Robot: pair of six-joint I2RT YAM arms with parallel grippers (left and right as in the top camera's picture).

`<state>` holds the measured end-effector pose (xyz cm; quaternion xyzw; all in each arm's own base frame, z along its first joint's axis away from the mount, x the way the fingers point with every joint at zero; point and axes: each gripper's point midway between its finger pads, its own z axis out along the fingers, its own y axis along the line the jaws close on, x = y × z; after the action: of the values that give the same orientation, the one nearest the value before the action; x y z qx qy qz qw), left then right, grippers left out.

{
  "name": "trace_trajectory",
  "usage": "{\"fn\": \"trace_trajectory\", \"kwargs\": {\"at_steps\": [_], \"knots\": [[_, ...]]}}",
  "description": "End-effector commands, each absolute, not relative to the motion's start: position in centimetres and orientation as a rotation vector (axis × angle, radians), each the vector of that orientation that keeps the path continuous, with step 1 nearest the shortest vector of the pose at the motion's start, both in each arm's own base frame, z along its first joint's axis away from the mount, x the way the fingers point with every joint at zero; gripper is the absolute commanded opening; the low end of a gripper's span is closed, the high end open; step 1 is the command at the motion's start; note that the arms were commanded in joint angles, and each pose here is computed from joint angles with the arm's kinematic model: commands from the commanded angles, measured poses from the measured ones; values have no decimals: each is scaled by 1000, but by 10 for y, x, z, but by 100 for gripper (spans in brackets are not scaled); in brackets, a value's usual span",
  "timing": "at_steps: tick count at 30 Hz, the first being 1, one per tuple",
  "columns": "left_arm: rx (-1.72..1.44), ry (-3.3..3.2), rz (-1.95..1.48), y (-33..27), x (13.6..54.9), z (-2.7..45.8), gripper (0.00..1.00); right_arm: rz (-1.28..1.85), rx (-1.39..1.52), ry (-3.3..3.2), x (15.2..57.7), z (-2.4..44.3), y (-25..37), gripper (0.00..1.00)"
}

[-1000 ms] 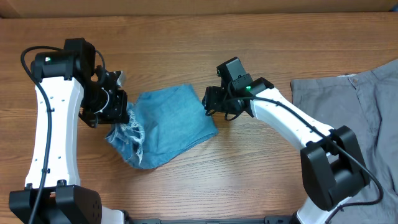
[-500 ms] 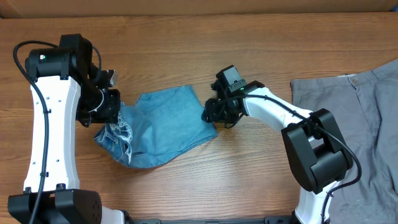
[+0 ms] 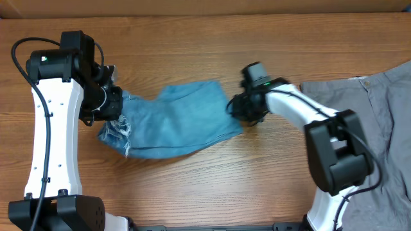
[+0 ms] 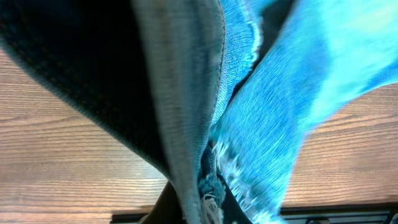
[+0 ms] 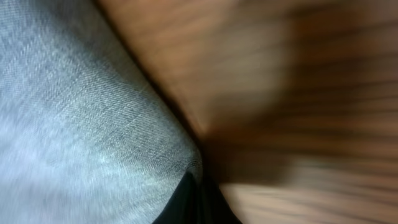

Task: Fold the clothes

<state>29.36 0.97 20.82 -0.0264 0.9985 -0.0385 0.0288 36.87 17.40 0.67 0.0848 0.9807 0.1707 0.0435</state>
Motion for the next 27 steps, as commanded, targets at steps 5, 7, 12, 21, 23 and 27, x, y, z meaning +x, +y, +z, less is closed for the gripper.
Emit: {"fn": "trace_trajectory", "kwargs": {"at_steps": [5, 7, 12, 21, 23, 27], "knots": [[-96, 3071, -103, 12, 299, 200, 4, 501, 512, 2837, 403, 55, 118, 23], [-97, 3078, -104, 12, 300, 189, 4, 589, 457, 2819, 404, 67, 124, 26], [-99, 3119, -101, 12, 297, 143, 4, 914, 237, 2751, 398, 105, 166, 32], [-137, 3183, 6, 23, 280, 104, 4, 1157, -133, 2687, 362, 128, 274, 16], [-145, 3180, 8, 24, 280, 106, 4, 1115, -143, 2683, 356, 127, 296, 15], [-138, 3182, -88, 13, 281, 121, 4, 1014, -164, 2662, 344, 115, 339, 15]]}}
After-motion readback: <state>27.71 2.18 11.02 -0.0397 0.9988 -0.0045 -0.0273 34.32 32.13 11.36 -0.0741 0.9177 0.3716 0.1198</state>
